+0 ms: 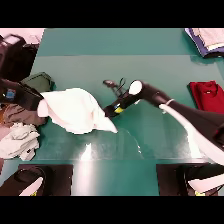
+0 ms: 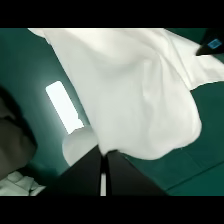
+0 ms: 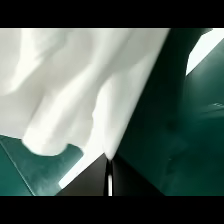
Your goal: Fold the shirts.
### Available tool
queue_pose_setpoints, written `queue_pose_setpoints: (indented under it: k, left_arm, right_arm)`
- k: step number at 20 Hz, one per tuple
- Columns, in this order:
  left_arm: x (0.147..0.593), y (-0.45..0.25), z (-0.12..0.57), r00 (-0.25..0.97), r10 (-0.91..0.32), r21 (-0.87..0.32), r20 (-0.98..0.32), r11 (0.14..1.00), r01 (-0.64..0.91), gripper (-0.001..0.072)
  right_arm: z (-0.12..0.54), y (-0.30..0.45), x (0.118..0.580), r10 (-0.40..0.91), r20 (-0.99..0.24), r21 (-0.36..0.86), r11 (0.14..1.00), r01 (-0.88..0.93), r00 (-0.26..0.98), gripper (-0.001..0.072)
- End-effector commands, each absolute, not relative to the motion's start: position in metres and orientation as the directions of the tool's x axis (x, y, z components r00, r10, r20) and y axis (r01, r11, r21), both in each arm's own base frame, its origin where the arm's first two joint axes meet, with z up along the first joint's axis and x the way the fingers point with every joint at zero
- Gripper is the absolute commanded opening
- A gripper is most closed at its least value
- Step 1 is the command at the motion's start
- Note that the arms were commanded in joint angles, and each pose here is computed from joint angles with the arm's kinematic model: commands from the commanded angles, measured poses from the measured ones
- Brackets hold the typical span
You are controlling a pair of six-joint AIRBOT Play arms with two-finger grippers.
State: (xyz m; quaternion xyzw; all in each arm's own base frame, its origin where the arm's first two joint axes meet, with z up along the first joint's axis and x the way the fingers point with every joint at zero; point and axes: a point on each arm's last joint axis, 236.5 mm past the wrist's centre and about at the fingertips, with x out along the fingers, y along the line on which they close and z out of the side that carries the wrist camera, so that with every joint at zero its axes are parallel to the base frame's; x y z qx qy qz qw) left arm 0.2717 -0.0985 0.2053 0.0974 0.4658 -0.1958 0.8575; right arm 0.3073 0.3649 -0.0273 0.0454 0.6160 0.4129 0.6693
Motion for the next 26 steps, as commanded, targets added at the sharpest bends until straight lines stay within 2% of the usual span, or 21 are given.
queue_pose_setpoints:
  k: [1, 3, 7, 10, 13, 17, 20, 24, 26]
  left_arm:
    - [0.288, -0.073, 0.251, 0.633, -0.157, 0.101, -0.758, 0.931, 0.35, 0.0025]
    - [0.291, -0.065, 0.278, 0.695, -0.137, 0.134, -0.706, 0.938, 0.32, 0.0025]
    - [0.294, -0.068, 0.311, 0.762, -0.162, 0.123, -0.627, 0.945, 0.303, 0.0025]
    - [0.29, -0.068, 0.336, 0.798, -0.177, 0.123, -0.576, 0.946, 0.299, 0.0026]
    - [0.277, -0.073, 0.377, 0.846, -0.225, 0.108, -0.484, 0.944, 0.313, 0.0025]
    - [0.235, -0.098, 0.45, 0.874, -0.383, 0.06, -0.297, 0.907, 0.418, 0.0025]
    - [0.196, -0.117, 0.493, 0.85, -0.5, 0.046, -0.169, 0.857, 0.513, 0.0025]
    - [0.171, -0.14, 0.507, 0.785, -0.607, 0.026, -0.122, 0.789, 0.614, 0.0025]
    - [0.179, -0.14, 0.498, 0.786, -0.6, 0.017, -0.149, 0.793, 0.608, 0.0025]
  right_arm:
    - [0.018, 0.276, 0.344, 0.468, -0.88, 0.366, 0.779, -0.51, 0.084, 0.0017]
    - [0.064, 0.227, 0.365, 0.438, -0.868, 0.294, 0.833, -0.469, 0.233, 0.0016]
    - [0.163, 0.165, 0.383, 0.436, -0.756, 0.25, 0.882, -0.4, 0.489, 0.0016]
    - [0.259, 0.135, 0.381, 0.422, -0.594, 0.193, 0.901, -0.388, 0.685, 0.0016]
    - [0.357, 0.11, 0.355, 0.393, -0.394, 0.13, 0.919, -0.373, 0.831, 0.0016]
    - [0.457, 0.079, 0.299, 0.326, -0.158, 0.051, 0.945, -0.322, 0.932, 0.0016]
    - [0.516, 0.058, 0.253, 0.252, 0.005, -0.027, 0.967, -0.252, 0.968, 0.0015]
    - [0.567, 0.032, 0.21, 0.119, 0.157, -0.087, 0.991, -0.106, 0.981, 0.0015]
    - [0.574, 0.022, 0.209, 0.065, 0.171, -0.096, 0.994, -0.049, 0.983, 0.0014]
